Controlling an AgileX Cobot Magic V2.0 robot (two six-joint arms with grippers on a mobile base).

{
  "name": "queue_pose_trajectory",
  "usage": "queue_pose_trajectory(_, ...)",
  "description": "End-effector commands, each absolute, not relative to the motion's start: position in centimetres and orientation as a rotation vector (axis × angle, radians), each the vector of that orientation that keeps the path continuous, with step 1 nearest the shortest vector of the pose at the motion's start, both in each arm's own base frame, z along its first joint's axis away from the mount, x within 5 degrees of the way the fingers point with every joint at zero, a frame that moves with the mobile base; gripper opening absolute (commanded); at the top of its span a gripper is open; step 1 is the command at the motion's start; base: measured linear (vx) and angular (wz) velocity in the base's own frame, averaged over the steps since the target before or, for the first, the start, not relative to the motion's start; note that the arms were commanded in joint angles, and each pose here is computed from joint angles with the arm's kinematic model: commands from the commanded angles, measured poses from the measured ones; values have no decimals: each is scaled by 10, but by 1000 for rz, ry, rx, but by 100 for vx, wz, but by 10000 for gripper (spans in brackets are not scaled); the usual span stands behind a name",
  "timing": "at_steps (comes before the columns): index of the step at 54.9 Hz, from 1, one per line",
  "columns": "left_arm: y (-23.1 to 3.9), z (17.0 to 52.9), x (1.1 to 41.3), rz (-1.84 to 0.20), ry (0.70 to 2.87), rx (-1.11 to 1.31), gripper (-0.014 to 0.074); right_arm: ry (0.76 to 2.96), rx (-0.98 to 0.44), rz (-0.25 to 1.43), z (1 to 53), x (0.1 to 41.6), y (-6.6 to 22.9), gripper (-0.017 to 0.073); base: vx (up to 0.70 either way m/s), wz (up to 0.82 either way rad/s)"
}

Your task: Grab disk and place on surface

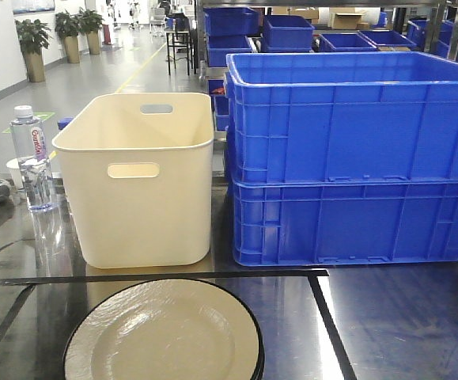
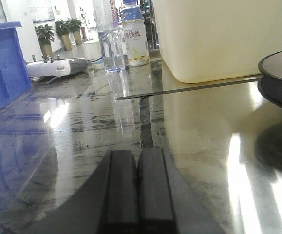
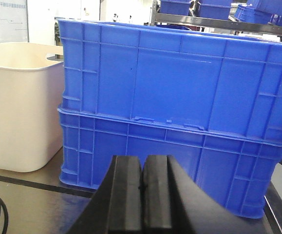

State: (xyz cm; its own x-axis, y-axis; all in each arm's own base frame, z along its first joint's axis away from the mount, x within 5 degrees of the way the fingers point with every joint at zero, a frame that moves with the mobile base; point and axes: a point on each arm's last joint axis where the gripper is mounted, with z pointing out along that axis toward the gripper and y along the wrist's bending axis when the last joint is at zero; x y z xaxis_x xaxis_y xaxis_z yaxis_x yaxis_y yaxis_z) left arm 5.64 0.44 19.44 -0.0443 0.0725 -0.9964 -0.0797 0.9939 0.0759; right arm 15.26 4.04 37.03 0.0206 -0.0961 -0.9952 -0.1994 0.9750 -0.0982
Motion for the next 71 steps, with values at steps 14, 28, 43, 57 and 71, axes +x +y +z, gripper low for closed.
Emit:
queue_pose_trajectory(14,5,195,56,116,1531,-14,-1,1513,-235,119,382,150,42,-9,0,0)
queue_pose_trajectory(28,5,195,56,116,1531,-14,-1,1513,-236,118,382,150,42,-9,0,0)
queue_pose_trajectory(43,5,195,56,116,1531,-14,-1,1502,-243,196,383,149,47,-9,0,0)
queue_pose_trajectory(57,5,195,56,116,1531,-14,-1,1521,-345,227,378,153,57,-9,0,0)
queue_pose_trajectory(71,5,195,56,116,1531,-14,-1,1625,-308,231,369,154,54,-9,0,0)
